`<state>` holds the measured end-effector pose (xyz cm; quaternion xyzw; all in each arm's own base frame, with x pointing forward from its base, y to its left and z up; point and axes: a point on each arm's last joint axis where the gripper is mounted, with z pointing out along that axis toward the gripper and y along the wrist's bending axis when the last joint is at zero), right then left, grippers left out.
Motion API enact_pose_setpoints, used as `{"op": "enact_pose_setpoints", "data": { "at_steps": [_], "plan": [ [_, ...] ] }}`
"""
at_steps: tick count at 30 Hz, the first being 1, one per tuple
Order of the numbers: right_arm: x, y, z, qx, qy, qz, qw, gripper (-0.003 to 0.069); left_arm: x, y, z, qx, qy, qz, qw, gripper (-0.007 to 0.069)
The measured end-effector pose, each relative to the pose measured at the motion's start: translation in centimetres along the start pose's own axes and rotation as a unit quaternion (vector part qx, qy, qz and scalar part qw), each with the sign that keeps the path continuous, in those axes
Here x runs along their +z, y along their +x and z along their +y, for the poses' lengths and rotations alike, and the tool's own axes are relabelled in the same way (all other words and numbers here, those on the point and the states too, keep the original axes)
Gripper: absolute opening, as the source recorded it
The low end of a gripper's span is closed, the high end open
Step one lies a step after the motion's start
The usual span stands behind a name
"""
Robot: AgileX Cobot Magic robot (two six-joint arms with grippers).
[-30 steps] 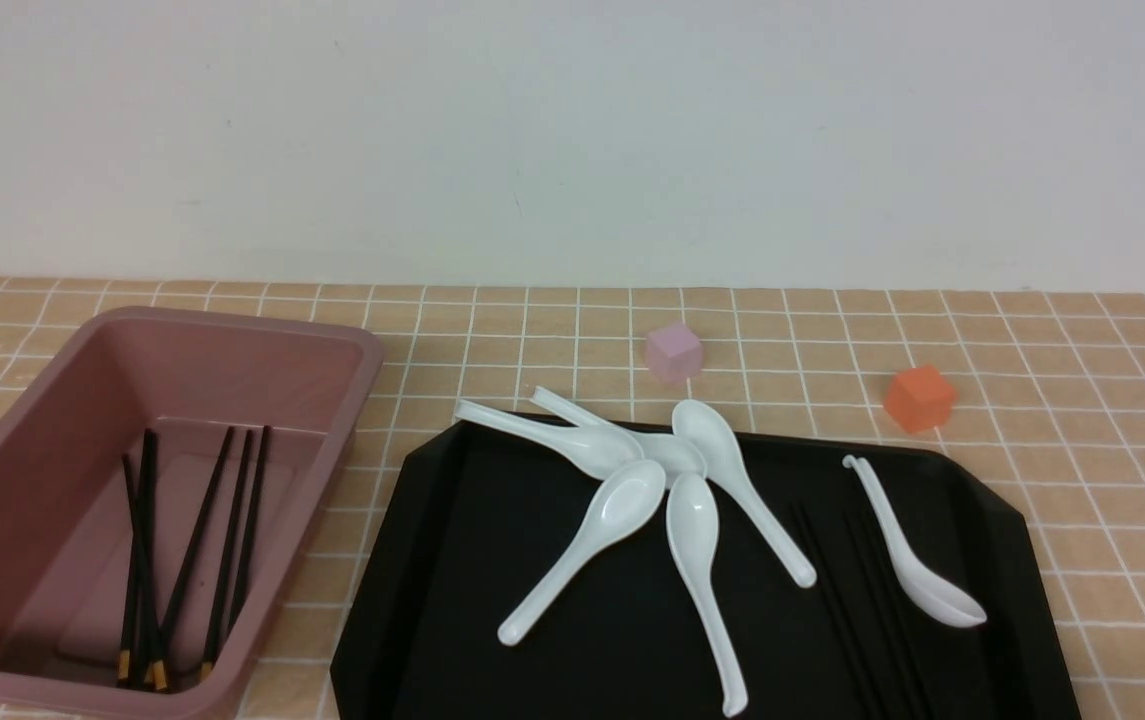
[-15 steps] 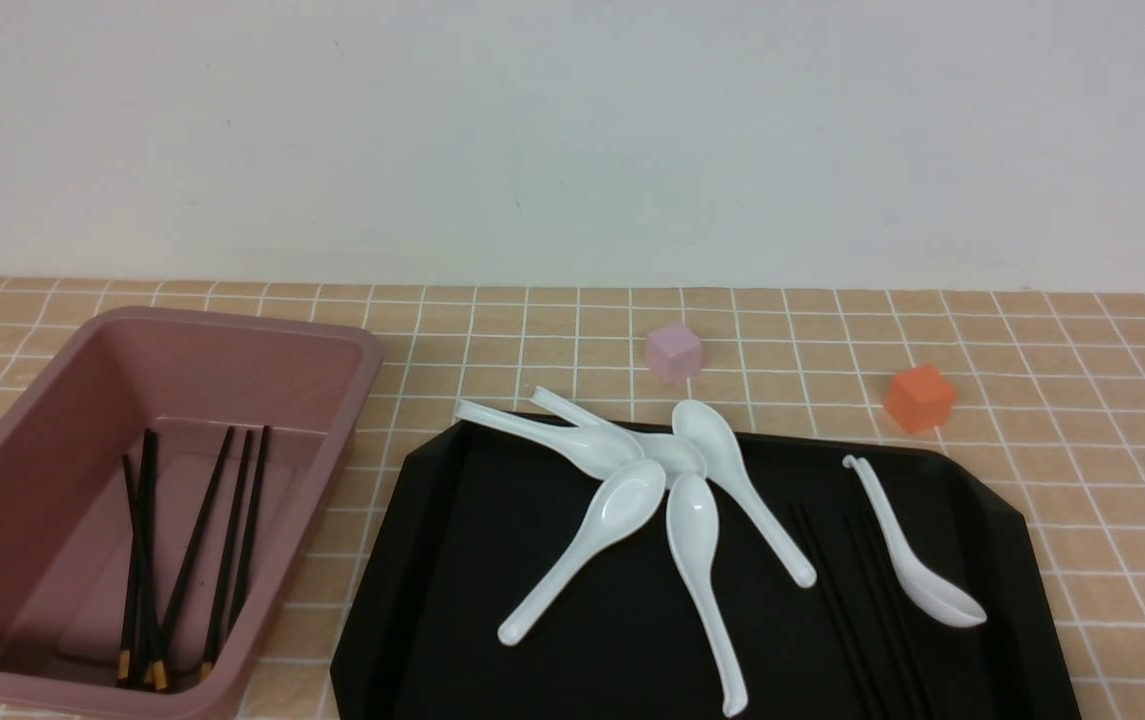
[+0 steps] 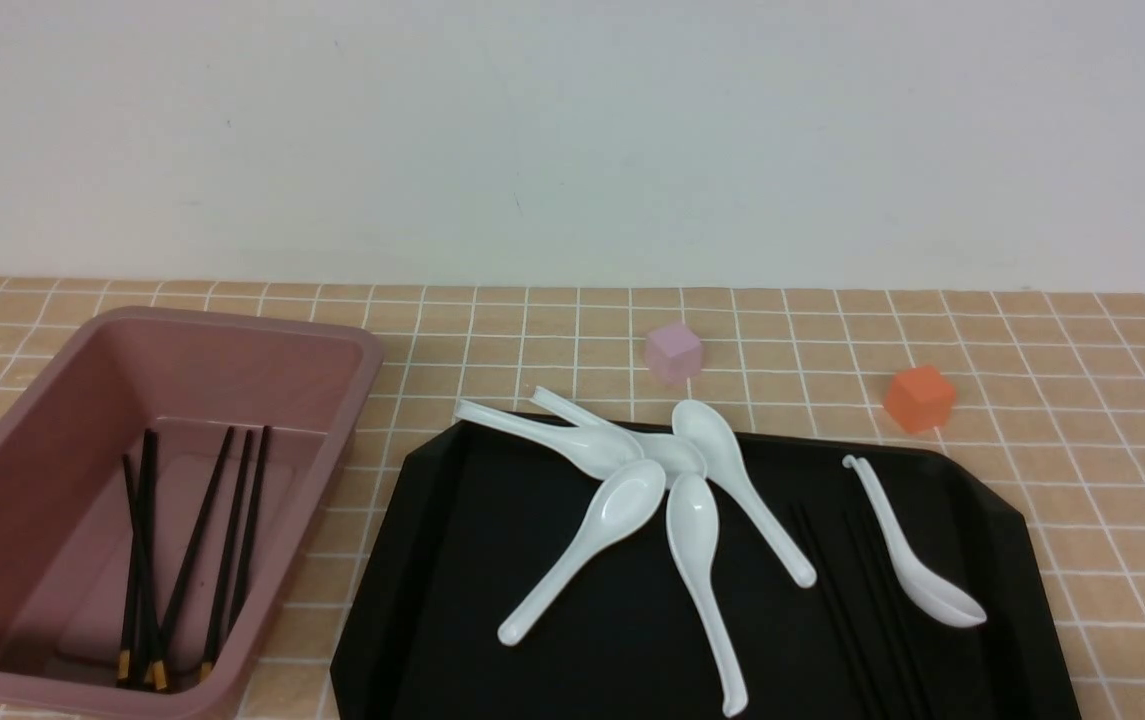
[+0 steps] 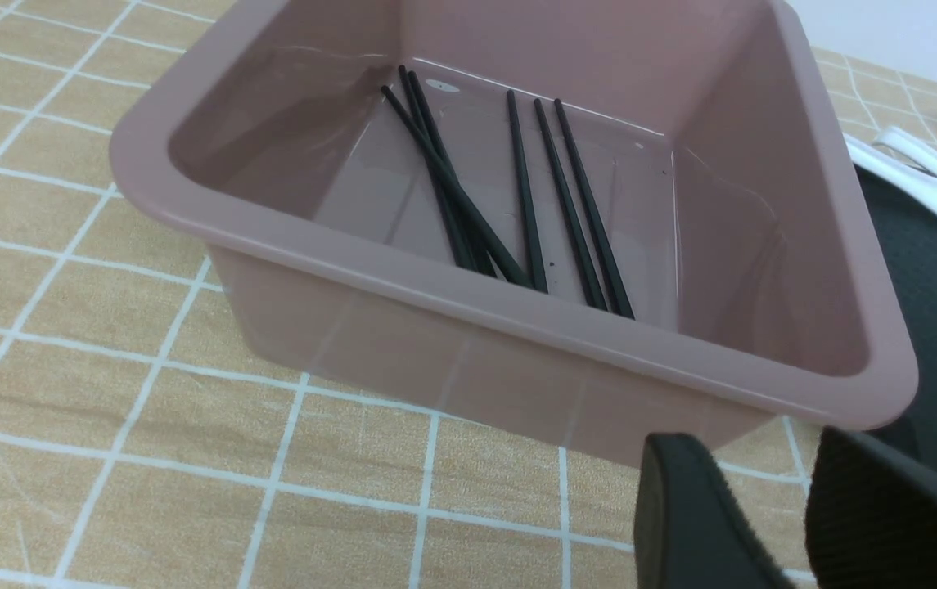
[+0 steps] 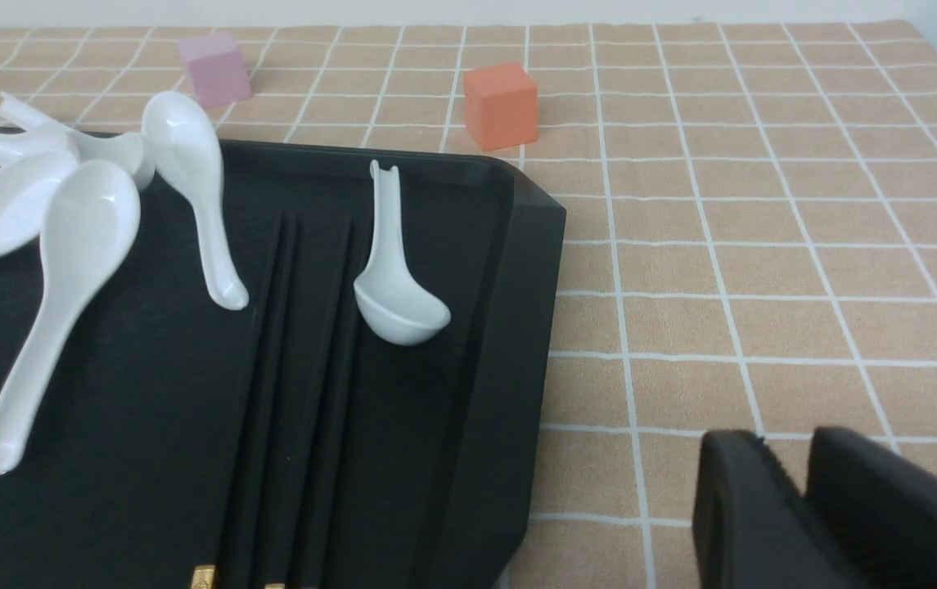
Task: On brown tablecloth take chopsticks from black tray and put them in box.
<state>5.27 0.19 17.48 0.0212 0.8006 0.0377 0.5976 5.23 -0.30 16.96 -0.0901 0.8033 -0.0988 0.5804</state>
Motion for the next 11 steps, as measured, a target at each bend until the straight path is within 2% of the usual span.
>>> {"op": "enact_pose_setpoints", "data": {
  "at_steps": [11],
  "plan": [
    [0.00,0.00,0.00,0.000,0.000,0.000,1.000,0.0154,0.00,0.00,0.00,0.000,0.000,0.000,1.000,0.0239]
  ]
}}
